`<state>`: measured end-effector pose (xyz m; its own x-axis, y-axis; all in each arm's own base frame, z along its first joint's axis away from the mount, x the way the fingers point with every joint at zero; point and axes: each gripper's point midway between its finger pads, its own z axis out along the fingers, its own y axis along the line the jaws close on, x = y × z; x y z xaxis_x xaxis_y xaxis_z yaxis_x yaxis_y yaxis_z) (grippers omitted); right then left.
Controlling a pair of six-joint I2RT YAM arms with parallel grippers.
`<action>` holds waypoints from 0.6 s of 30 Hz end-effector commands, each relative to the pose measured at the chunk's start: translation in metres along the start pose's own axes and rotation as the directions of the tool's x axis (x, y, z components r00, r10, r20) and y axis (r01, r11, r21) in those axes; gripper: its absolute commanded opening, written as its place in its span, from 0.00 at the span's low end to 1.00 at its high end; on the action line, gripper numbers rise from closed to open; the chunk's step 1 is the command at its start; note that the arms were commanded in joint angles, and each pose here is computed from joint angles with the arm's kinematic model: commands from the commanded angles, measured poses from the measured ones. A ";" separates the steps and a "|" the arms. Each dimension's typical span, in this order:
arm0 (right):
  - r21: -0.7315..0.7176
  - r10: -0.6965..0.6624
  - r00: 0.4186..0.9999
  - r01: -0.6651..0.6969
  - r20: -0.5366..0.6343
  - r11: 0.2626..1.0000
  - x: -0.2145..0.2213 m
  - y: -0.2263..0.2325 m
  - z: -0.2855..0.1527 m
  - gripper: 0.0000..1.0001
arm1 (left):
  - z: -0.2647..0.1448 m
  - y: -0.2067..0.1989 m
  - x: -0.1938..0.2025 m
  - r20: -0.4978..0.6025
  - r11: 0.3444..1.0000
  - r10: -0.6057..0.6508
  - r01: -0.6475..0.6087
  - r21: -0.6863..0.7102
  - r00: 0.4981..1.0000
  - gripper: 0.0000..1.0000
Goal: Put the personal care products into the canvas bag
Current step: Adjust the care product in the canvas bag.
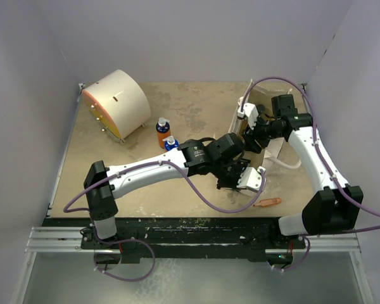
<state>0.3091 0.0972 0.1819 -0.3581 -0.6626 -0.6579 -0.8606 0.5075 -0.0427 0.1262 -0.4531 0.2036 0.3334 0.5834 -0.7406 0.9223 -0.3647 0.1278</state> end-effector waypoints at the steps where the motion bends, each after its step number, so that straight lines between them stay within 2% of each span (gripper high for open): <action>1: -0.047 0.004 0.999 -0.005 -0.034 0.999 0.010 0.014 0.004 0.54 | -0.022 -0.013 -0.010 0.000 1.000 0.011 -0.011 0.020 1.000 0.11; 6: -0.090 0.018 1.000 -0.019 -0.013 0.996 0.006 0.025 0.001 0.47 | -0.023 -0.012 -0.010 -0.003 1.000 0.014 -0.014 0.015 1.000 0.11; 13: -0.107 0.019 1.000 -0.020 -0.018 0.994 0.008 0.035 -0.007 0.24 | -0.023 -0.011 -0.009 -0.010 1.000 0.019 -0.019 0.010 1.000 0.12; 18: -0.117 0.024 0.999 -0.028 -0.033 0.993 0.014 0.040 -0.006 0.15 | -0.024 -0.010 -0.011 -0.008 1.000 0.024 -0.024 0.005 1.000 0.12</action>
<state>0.2933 0.1049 0.1819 -0.3499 -0.6637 -0.6611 -0.8829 0.4696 -0.0041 0.1290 -0.4501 0.2062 0.3488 0.5891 -0.7289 0.9201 -0.3633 0.1467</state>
